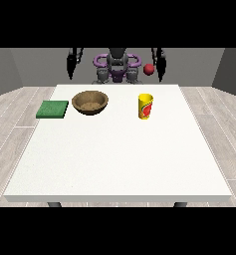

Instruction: Pick the cup and pour the ball into the bowl, then pick the bowl and place it on the pad

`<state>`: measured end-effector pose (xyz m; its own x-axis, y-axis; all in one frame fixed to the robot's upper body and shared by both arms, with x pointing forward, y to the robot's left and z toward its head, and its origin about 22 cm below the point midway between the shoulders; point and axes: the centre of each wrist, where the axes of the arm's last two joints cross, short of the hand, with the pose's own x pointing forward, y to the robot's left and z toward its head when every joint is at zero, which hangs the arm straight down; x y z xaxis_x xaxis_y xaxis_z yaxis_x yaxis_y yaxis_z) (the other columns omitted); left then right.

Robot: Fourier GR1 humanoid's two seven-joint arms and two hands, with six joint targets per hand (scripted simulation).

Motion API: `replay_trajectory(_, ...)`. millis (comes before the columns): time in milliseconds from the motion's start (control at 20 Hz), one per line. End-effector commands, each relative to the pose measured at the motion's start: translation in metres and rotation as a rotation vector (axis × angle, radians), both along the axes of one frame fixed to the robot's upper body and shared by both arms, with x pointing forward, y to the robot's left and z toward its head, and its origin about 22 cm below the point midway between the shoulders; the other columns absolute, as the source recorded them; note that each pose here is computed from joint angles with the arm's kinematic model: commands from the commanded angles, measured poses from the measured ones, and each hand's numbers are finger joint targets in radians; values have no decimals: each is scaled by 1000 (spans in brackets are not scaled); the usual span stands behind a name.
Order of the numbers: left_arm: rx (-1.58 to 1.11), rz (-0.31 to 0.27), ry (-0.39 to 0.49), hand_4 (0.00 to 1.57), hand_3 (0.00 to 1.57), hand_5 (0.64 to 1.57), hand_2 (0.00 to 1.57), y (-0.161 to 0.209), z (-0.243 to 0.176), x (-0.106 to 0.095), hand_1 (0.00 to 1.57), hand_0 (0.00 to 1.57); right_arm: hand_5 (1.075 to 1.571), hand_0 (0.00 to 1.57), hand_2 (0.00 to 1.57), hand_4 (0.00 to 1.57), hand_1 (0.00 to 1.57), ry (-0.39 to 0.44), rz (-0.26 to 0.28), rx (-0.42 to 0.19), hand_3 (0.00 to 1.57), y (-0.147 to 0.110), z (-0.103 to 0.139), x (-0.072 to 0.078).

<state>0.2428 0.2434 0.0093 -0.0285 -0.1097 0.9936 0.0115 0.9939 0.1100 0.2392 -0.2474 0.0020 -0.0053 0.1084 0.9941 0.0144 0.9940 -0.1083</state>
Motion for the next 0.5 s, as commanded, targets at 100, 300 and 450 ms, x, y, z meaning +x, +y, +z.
replay_trajectory(100,12,3,-25,0,0,1470,0,4,22,1,0,0,1563,0,0,120,0,-28,3,-34,0,-8,23,1)
replay_trajectory(300,-116,94,-108,0,0,1470,0,-21,-1,-14,0,0,1563,0,0,120,0,-58,-47,139,0,-45,-9,-24)
replay_trajectory(450,-114,76,-175,0,0,1471,0,-29,-13,-20,0,0,1565,0,0,0,0,-106,18,157,0,-59,-29,-37)
